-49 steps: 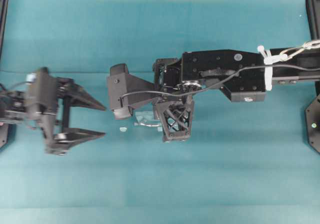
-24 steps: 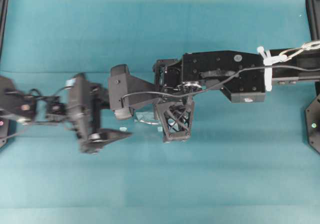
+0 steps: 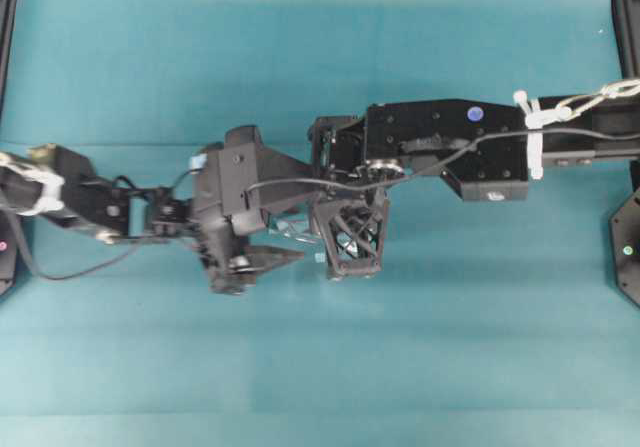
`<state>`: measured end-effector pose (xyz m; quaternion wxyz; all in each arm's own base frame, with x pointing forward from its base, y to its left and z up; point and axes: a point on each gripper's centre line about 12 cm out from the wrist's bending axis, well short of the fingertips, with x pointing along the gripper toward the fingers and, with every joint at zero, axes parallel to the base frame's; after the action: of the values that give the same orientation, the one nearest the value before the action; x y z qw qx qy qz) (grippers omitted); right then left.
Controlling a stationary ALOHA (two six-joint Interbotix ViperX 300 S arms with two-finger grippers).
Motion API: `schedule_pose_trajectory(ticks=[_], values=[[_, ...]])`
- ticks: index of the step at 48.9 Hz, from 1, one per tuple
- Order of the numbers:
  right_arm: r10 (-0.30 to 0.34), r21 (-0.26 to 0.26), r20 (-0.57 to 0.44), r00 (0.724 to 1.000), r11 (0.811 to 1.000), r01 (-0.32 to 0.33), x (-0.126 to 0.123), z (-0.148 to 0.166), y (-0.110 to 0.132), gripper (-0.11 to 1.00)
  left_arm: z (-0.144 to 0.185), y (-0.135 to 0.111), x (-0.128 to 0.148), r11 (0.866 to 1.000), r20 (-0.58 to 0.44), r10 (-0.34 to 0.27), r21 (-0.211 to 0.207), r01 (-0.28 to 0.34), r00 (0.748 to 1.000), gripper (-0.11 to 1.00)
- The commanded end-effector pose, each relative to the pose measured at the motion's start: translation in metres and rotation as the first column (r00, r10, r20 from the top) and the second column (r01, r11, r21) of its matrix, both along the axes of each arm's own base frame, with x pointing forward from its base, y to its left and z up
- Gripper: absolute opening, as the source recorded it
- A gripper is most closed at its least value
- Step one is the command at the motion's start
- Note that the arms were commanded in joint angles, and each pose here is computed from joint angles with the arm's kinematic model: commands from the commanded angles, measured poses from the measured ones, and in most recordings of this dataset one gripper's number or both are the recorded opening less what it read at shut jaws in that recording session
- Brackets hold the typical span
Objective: Hand over the silver zip bag and make it stand upright.
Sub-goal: 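Reach the left gripper to the bag's left edge and close on it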
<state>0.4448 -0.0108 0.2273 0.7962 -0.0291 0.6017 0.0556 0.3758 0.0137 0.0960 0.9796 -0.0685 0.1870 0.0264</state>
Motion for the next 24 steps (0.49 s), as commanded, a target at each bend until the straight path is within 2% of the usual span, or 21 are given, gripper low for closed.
schedule_pose_trajectory(ticks=[1,9,16,24], values=[[-0.004,-0.001,0.028,1.000,1.000,0.004,0.0012,0.0071,-0.0015,0.03,0.0044,0.0003,0.0130,1.000,0.034,-0.002,0.001,0.002,0.999,0.91],[-0.004,-0.001,0.029,1.000,1.000,0.004,0.0012,0.0067,-0.0015,0.03,-0.0004,0.0006,0.0226,1.000,0.034,-0.002,0.000,0.002,0.999,0.91],[-0.004,-0.001,0.029,1.000,1.000,0.004,0.0012,0.0067,-0.0015,0.03,-0.0040,0.0005,0.0197,1.000,0.022,0.001,-0.006,0.000,1.000,0.90],[-0.004,-0.003,0.027,1.000,1.000,0.004,0.0010,0.0062,-0.0016,0.03,-0.0038,0.0005,0.0198,1.000,0.023,0.001,-0.006,0.000,1.000,0.81]])
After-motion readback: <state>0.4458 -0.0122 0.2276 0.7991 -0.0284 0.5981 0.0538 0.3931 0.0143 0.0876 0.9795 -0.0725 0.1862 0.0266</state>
